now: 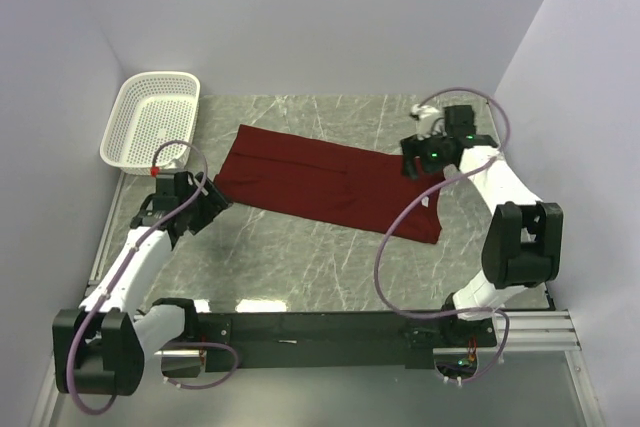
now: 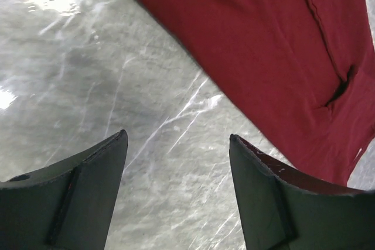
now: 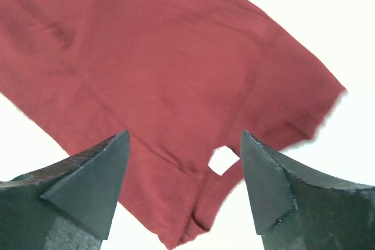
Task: Fold and stack the t-shirts
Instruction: Fold the tshirt
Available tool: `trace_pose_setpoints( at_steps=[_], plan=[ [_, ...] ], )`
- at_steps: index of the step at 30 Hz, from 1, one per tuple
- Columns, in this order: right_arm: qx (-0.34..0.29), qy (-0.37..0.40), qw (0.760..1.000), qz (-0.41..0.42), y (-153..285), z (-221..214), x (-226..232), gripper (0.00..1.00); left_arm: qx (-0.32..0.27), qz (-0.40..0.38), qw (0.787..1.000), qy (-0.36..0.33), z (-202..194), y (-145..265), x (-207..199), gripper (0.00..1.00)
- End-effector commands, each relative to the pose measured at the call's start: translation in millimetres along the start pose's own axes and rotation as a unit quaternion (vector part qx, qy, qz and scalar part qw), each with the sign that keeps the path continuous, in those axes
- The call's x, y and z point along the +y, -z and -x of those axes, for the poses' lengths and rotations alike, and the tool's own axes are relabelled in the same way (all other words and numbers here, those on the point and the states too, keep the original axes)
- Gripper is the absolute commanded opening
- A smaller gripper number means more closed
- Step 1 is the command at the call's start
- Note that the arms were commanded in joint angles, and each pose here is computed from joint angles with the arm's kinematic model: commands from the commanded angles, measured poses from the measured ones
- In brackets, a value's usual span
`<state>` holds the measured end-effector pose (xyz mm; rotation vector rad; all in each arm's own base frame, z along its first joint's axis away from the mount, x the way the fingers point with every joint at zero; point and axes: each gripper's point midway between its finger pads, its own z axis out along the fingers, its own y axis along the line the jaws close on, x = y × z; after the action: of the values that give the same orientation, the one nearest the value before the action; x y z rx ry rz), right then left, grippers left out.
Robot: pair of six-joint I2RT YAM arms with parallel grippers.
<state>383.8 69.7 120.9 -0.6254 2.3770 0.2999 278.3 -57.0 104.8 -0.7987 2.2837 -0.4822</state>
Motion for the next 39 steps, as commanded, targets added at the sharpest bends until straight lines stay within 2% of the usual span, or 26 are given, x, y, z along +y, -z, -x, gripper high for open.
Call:
trace_pose_setpoints(
  at_steps=[1,4,5,7,8,10,11,12,13,14,15,16,17,20,22,23,25,26,27,31,33,39],
  plan=[
    [0.009,-0.118,0.993,0.008,1,-18,-27,0.79,-0.028,-0.076,0.997,-0.006,18,-5,-35,0.76],
    [0.014,-0.147,0.988,0.041,2,-32,-32,0.78,-0.02,-0.091,0.995,-0.036,16,-9,-38,0.77],
    [0.017,-0.146,0.987,0.06,2,-37,-25,0.78,-0.026,-0.108,0.992,-0.058,21,-8,-47,0.81],
    [0.009,-0.129,0.985,0.115,11,-36,-4,0.77,-0.001,-0.12,0.99,-0.08,17,-14,-57,0.86],
    [0.007,-0.128,0.983,0.134,14,-36,5,0.77,0.0,-0.127,0.986,-0.11,24,-12,-74,0.85],
    [-0.011,-0.122,0.977,0.172,27,-29,21,0.77,0.026,-0.097,0.985,-0.138,20,-34,-75,0.83],
    [-0.014,-0.121,0.976,0.178,29,-27,25,0.77,0.019,-0.108,0.979,-0.171,28,-35,-96,0.82],
    [-0.018,-0.12,0.977,0.178,33,-26,25,0.77,0.05,-0.088,0.978,-0.185,18,-55,-91,0.8],
    [-0.023,-0.113,0.977,0.178,36,-24,27,0.77,0.061,-0.091,0.973,-0.202,16,-63,-98,0.77],
    [-0.022,-0.113,0.977,0.18,36,-27,28,0.77,0.052,-0.115,0.962,-0.243,24,-65,-123,0.77],
    [-0.028,-0.108,0.978,0.179,37,-27,28,0.78,0.072,-0.104,0.958,-0.259,17,-82,-122,0.77],
    [-0.028,-0.109,0.977,0.182,37,-30,29,0.78,0.06,-0.098,0.954,-0.275,24,-88,-128,0.76],
    [-0.031,-0.114,0.974,0.195,37,-32,33,0.78,0.039,-0.115,0.943,-0.31,34,-89,-153,0.76],
    [-0.033,-0.117,0.97,0.213,40,-34,35,0.78,0.036,-0.115,0.92,-0.373,45,-124,-172,0.67],
    [-0.038,-0.116,0.969,0.217,44,-33,37,0.77,0.04,-0.095,0.918,-0.383,53,-138,-172,0.67],
    [-0.039,-0.117,0.968,0.218,44,-34,38,0.77,0.013,-0.082,0.921,-0.382,78,-140,-182,0.68],
    [-0.044,-0.113,0.969,0.215,47,-33,38,0.77,0.042,-0.043,0.939,-0.34,83,-163,-162,0.72],
    [-0.045,-0.112,0.969,0.214,47,-33,38,0.78,0.039,-0.037,0.949,-0.311,103,-174,-155,0.77],
    [-0.046,-0.112,0.969,0.214,47,-34,37,0.78,0.039,-0.033,0.955,-0.293,109,-179,-150,0.99],
    [-0.043,-0.115,0.971,0.204,44,-37,31,0.78,0.027,-0.011,0.967,-0.252,127,-199,-131,0.99],
    [-0.042,-0.118,0.971,0.203,44,-38,30,0.77,0.022,0.017,0.967,-0.251,132,-211,-120,0.99],
    [-0.041,-0.121,0.974,0.188,40,-40,24,0.78,0.017,0.037,0.968,-0.248,146,-225,-110,0.92]
  ],
)
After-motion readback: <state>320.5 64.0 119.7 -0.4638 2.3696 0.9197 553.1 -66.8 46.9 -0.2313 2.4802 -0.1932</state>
